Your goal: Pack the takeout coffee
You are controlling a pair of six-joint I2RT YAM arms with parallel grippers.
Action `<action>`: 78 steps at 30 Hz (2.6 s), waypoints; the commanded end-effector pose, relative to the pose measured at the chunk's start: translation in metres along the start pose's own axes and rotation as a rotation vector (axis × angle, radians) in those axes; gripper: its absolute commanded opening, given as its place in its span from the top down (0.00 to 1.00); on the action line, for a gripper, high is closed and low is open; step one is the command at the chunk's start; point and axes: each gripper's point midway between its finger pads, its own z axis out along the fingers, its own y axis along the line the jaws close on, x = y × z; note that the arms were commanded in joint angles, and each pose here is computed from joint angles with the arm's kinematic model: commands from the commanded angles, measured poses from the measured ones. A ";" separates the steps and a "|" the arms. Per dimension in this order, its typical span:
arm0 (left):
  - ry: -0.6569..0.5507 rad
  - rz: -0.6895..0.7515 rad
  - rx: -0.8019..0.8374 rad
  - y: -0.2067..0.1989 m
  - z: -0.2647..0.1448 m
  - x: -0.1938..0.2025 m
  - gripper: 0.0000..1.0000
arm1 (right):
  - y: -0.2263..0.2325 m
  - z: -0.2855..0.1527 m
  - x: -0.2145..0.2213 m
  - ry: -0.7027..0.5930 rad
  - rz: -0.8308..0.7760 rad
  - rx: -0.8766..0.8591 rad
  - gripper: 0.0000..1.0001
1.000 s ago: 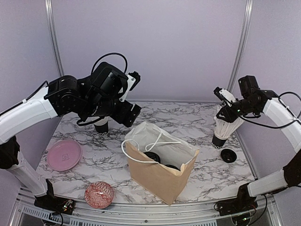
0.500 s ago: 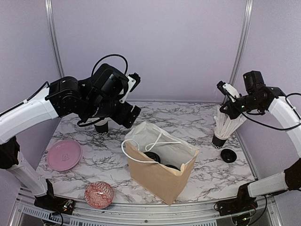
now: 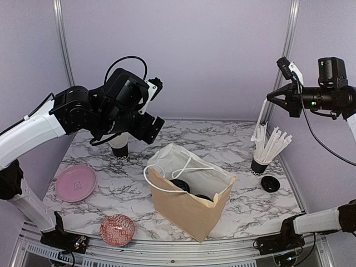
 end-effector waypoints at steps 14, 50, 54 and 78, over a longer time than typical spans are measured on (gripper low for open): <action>-0.047 -0.081 -0.130 0.047 -0.020 -0.004 0.01 | 0.120 -0.050 -0.090 -0.342 -0.207 -0.671 1.00; 0.006 -0.076 -0.153 0.047 -0.007 0.020 0.01 | 0.249 0.079 -0.013 0.076 -0.282 -0.987 0.98; 0.018 -0.076 -0.162 0.049 -0.005 0.025 0.01 | 0.265 0.107 -0.016 0.129 -0.294 -1.000 0.72; 0.035 -0.066 -0.164 0.048 0.006 0.040 0.01 | -0.028 0.110 0.091 0.298 0.052 -0.054 0.61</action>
